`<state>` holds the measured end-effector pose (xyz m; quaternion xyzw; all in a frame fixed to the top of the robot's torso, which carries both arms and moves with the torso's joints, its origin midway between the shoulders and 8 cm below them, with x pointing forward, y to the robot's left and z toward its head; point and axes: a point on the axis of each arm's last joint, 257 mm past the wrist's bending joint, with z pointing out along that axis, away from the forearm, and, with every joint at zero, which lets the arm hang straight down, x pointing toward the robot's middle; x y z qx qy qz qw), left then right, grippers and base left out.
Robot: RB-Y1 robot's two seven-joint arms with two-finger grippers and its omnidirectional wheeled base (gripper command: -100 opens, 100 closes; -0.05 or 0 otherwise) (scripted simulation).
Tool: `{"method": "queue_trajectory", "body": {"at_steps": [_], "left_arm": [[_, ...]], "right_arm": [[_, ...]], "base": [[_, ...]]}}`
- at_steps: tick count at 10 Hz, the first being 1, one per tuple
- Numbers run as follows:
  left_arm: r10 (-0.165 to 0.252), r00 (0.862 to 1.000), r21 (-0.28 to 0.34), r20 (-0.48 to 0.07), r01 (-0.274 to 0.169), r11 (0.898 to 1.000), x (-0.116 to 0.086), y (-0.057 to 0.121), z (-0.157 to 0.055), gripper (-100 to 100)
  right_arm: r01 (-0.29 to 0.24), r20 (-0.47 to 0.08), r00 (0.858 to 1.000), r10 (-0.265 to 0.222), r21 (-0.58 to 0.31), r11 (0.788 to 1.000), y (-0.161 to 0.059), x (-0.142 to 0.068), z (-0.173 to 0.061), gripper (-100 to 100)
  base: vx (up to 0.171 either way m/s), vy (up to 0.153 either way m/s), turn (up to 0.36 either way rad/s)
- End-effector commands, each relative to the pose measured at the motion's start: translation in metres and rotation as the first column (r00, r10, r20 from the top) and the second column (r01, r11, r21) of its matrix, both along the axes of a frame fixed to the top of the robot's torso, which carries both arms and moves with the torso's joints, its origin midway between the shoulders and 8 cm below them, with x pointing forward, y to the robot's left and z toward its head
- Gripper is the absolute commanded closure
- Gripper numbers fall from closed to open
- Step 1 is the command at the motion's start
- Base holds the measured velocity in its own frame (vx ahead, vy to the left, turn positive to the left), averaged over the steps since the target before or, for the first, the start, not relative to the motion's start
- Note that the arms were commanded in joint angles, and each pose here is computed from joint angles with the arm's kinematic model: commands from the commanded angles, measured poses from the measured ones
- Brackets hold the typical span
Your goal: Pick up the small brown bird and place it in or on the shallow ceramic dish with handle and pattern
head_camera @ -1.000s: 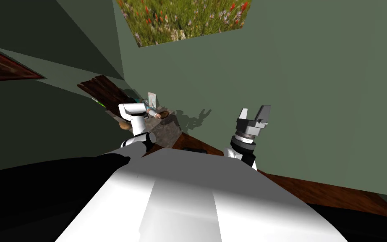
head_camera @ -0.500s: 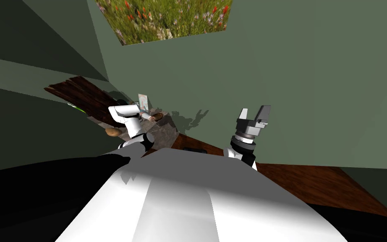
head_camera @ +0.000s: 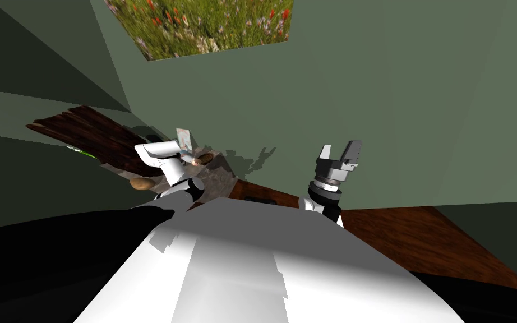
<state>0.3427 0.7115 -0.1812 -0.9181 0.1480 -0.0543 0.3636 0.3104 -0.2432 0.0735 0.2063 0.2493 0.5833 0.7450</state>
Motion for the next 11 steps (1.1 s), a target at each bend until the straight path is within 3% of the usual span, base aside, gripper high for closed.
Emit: {"method": "queue_trajectory", "body": {"at_steps": [1,8,9,10,11], "left_arm": [[-0.001,1.0,-0.027,-0.003,0.001,1.0,0.0,-0.005,-0.002,-100],[-0.013,1.0,-0.138,-0.009,0.012,0.99,0.001,-0.03,-0.007,-100],[-0.011,1.0,-0.126,-0.007,0.01,0.992,0.0,-0.027,-0.006,-100],[-0.011,1.0,-0.129,-0.008,0.01,0.992,0.0,-0.028,-0.007,0],[-0.018,1.0,-0.128,-0.02,0.016,0.992,0.002,-0.028,-0.02,-100]], "right_arm": [[0.0,0.0,1.0,0.0,0.0,1.0,0.0,0.0,0.0,0],[0.0,0.0,1.0,0.0,0.0,1.0,0.0,0.0,0.0,0],[0.0,0.0,1.0,0.0,0.0,1.0,0.0,0.0,0.0,0],[0.0,0.0,1.0,0.0,0.0,1.0,0.0,0.0,0.0,0],[0.0,0.0,1.0,0.0,0.0,1.0,0.0,0.0,0.0,0]], "base": [[-0.031,0.089,-0.049],[-0.025,0.07,-0.03],[-0.014,0.04,-0.011],[-0.002,0.007,0.001],[0.046,0.027,0.045]]}}
